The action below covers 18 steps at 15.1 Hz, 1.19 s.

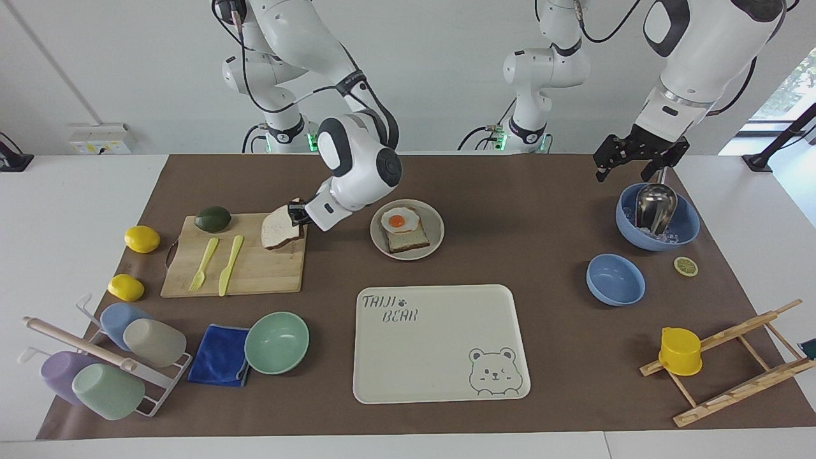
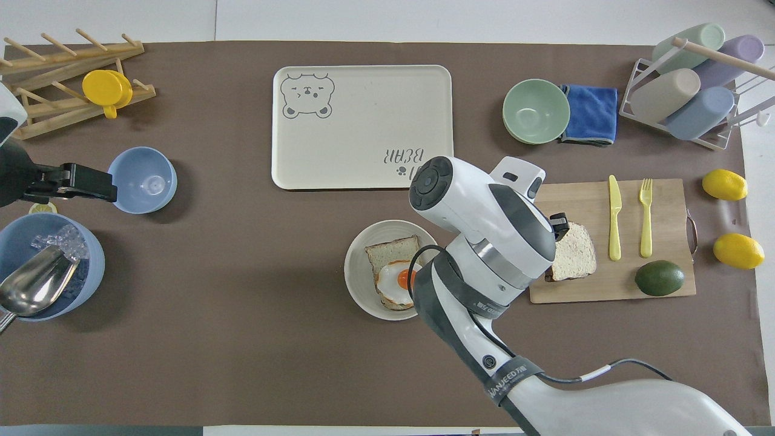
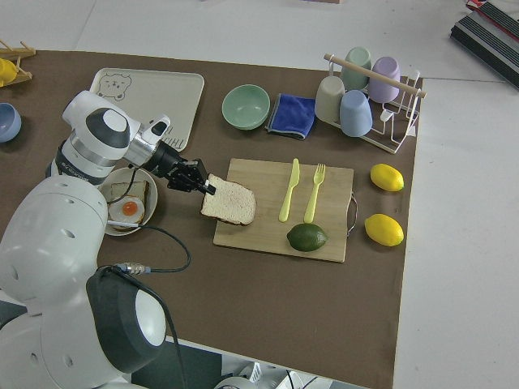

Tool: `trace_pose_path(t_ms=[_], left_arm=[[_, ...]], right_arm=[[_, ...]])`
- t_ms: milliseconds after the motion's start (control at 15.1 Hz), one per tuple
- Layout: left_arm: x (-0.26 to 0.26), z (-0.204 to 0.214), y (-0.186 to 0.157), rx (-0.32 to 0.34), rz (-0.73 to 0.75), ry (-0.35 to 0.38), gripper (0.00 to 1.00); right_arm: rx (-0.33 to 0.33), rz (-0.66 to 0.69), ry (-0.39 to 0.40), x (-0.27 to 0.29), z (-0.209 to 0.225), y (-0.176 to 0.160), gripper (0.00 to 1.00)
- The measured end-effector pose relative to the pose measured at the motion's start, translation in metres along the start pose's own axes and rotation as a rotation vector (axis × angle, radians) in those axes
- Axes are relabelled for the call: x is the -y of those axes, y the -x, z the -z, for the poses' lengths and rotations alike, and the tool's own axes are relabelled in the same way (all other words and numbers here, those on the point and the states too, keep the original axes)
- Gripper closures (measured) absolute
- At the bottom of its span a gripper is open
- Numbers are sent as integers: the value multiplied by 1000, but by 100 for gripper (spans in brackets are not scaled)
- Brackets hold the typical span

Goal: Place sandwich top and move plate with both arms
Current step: 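Reach the right gripper to the bread slice on the cutting board and grasp, then carry the bread slice with the right gripper over the egg plate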

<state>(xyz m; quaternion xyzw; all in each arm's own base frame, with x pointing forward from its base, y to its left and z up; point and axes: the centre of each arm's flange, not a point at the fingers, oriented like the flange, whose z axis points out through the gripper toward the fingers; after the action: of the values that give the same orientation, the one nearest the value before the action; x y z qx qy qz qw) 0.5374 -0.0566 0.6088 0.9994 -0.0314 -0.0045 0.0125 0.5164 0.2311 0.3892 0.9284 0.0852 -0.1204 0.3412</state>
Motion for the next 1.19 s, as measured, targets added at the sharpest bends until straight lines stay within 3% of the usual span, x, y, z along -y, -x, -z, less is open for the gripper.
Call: trace_pose_path(t_ms=[265,596,926,1191], left_arm=[[0,0,0,0,0,0,0],[0,0,0,1,-1,0,0],[5,-2,0,4,9,0,0],[16,-2,0,4,30,1,0]], right_arm=[[-51,15,-9,-16,50,27,92],[-161,84,-60,25,125,53,92],[-125,115,-30,70,181,56,92],[-152,73,-45,136,195,37,92]])
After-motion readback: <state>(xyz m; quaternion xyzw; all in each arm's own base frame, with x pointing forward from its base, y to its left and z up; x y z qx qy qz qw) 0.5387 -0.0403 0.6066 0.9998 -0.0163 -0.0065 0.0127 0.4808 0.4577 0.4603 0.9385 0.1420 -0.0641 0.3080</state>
